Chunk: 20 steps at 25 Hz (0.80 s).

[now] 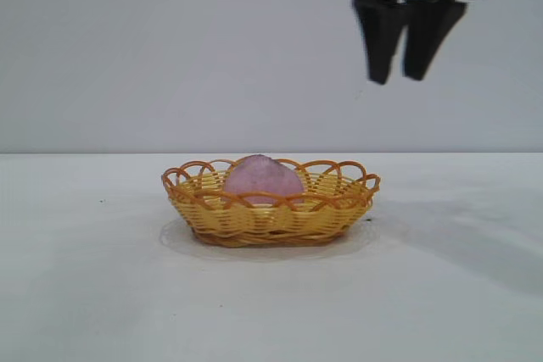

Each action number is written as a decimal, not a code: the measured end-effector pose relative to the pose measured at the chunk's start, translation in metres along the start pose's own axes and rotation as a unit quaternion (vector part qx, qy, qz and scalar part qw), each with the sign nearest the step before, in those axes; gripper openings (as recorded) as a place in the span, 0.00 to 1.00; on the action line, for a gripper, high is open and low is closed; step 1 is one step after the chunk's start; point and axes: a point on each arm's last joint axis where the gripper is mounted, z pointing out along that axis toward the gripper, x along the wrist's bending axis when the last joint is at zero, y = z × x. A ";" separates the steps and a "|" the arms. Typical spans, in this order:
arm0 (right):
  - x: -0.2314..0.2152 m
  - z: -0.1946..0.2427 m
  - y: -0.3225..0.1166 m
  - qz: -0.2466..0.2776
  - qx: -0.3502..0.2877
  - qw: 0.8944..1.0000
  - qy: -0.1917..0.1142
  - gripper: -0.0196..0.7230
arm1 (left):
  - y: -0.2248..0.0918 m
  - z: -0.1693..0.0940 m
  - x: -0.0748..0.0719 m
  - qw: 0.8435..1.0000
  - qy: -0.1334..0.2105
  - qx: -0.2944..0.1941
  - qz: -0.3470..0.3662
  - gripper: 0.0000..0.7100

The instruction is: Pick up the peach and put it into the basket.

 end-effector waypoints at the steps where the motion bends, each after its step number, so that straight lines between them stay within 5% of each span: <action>1: -0.007 -0.001 -0.001 0.009 0.003 1.000 -0.002 0.39 | 0.000 0.000 0.000 1.000 0.000 0.000 0.000 0.75; 12: -0.038 -0.068 -0.026 0.060 -0.034 0.998 -0.005 0.39 | 0.000 0.000 0.000 1.000 0.000 0.000 0.000 0.75; 20: -0.030 -0.136 -0.086 0.071 -0.101 0.992 -0.004 0.39 | 0.000 0.000 0.000 1.000 0.000 0.000 0.000 0.75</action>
